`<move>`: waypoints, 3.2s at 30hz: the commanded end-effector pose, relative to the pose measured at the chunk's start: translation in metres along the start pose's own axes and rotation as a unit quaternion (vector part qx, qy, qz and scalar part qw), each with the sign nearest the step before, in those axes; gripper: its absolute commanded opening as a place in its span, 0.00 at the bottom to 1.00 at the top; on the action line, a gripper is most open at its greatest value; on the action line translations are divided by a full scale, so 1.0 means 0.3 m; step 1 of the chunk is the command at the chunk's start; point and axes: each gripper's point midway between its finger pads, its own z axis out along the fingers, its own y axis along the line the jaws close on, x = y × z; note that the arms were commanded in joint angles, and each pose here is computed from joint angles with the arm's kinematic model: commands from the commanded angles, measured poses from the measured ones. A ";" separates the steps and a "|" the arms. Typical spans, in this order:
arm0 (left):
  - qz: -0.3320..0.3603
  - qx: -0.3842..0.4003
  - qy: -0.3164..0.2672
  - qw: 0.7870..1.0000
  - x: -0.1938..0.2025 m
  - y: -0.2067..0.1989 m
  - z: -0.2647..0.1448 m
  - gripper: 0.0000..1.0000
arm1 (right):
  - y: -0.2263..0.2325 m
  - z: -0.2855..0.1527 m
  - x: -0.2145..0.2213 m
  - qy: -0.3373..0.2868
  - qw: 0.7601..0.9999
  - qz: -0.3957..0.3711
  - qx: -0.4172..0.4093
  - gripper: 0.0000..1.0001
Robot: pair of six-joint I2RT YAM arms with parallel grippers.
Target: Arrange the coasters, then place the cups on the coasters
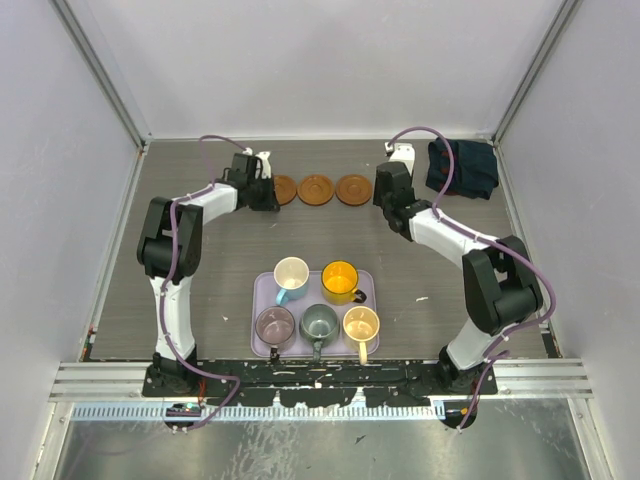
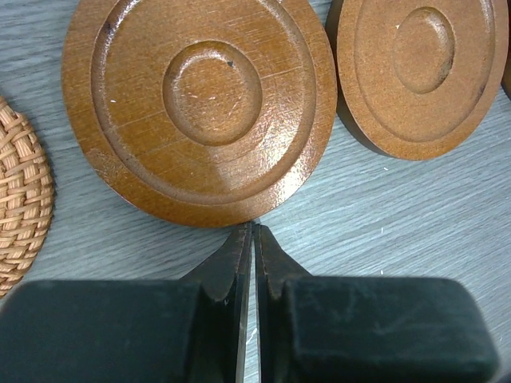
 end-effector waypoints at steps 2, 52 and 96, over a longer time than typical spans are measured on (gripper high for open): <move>-0.003 0.016 -0.015 1.000 -0.042 -0.027 -0.046 0.07 | 0.021 0.008 -0.089 -0.029 0.999 0.013 -0.003 0.46; -0.066 -0.122 -0.084 0.987 -0.247 0.375 -0.162 0.10 | -0.079 0.422 0.021 0.077 0.997 0.004 -0.017 0.02; -0.098 -0.102 -0.057 0.988 -0.285 0.435 -0.116 0.14 | -0.073 0.434 0.031 0.085 0.996 0.016 -0.027 0.10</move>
